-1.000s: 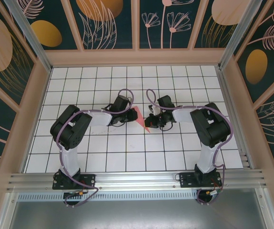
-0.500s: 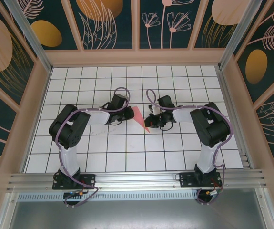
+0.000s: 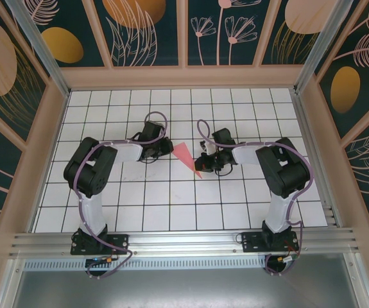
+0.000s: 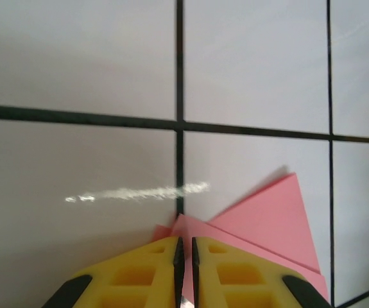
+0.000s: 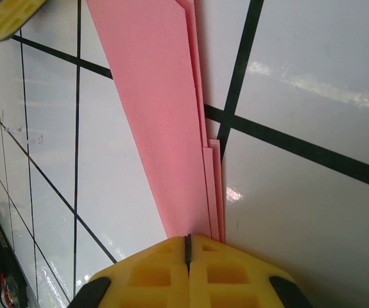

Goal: Fold a paper plane with a square sheet of paper (pick it up from the middle)
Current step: Fold the wing for the fifth time at the center of the table.

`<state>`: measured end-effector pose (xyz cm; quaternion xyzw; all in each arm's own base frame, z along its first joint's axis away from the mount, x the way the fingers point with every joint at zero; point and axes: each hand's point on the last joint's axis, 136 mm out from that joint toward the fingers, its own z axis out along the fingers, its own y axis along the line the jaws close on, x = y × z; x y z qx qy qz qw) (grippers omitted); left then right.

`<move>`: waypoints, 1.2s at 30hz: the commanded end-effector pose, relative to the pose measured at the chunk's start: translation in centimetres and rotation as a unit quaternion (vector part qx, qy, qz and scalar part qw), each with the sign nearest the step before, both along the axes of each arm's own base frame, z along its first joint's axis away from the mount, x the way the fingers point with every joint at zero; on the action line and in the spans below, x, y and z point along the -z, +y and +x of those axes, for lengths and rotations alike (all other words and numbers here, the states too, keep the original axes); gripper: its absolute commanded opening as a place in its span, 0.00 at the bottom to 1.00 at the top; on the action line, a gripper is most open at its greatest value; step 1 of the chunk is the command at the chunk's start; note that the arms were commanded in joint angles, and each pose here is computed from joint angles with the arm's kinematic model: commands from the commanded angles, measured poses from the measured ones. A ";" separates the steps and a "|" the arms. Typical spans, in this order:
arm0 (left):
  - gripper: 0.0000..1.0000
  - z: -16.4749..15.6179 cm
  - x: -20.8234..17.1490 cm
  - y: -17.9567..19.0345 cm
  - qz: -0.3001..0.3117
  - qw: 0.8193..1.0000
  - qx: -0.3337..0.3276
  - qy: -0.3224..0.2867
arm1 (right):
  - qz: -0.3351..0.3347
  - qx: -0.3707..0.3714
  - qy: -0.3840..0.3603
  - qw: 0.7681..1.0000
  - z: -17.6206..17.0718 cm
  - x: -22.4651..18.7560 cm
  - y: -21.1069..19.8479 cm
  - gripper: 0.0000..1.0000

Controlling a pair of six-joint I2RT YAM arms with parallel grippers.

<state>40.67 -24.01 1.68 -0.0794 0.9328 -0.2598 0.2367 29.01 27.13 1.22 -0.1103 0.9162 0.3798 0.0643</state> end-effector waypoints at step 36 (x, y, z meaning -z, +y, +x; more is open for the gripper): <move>0.09 -7.1 2.8 -5.8 -0.043 0.996 0.023 0.071 | -0.151 0.030 0.078 0.985 -4.0 7.8 -5.6 0.01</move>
